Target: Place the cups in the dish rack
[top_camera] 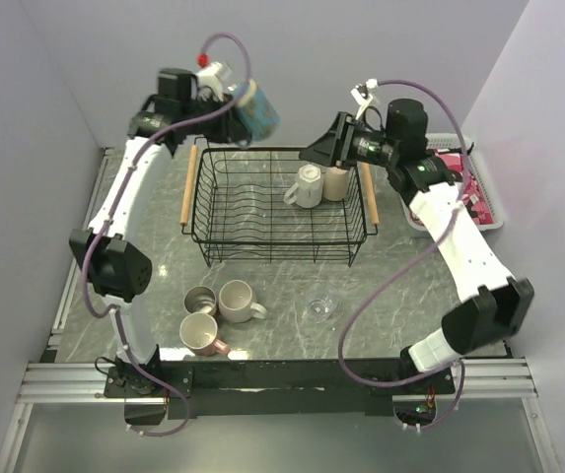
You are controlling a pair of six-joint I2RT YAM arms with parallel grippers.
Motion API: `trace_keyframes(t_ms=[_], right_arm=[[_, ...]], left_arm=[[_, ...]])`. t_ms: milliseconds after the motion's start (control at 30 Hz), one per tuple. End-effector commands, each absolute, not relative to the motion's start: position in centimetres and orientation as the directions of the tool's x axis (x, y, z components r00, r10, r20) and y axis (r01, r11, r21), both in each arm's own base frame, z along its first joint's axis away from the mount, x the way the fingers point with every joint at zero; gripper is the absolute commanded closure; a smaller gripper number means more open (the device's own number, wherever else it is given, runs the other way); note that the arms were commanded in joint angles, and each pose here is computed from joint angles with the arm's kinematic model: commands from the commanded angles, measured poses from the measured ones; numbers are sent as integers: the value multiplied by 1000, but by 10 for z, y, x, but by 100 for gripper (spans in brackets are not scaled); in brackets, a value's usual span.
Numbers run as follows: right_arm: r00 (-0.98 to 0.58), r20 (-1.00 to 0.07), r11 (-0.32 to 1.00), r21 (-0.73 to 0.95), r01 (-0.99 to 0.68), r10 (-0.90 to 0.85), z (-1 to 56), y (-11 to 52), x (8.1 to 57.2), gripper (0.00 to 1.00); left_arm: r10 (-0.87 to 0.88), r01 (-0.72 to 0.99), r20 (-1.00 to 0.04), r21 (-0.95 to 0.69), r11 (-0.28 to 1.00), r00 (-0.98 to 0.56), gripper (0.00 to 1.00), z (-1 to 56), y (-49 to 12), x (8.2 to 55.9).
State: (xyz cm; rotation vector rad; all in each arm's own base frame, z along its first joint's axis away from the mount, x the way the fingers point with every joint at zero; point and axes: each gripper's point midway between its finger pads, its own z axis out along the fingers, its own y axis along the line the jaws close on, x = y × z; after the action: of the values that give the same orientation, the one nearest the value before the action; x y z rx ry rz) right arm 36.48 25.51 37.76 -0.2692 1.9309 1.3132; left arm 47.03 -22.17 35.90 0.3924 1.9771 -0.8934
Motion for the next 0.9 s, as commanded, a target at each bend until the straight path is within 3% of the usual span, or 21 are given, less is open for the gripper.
trace_keyframes(t_ms=[0,300,867], right_arm=[[-605,-776,598,573,-561,176,362,227,355,46],[-568,-807,701,499,-509,161,348,199,346,44],[-581,-786,725,525,-446,211,347,186,353,44]], left_arm=[[52,671,-925,-234,703,-377,99,374,-245,472],[113,651,-908,-199,732,-403,99,334,-267,491],[214,648,-893,-107,754,-396,99,284,-258,502]])
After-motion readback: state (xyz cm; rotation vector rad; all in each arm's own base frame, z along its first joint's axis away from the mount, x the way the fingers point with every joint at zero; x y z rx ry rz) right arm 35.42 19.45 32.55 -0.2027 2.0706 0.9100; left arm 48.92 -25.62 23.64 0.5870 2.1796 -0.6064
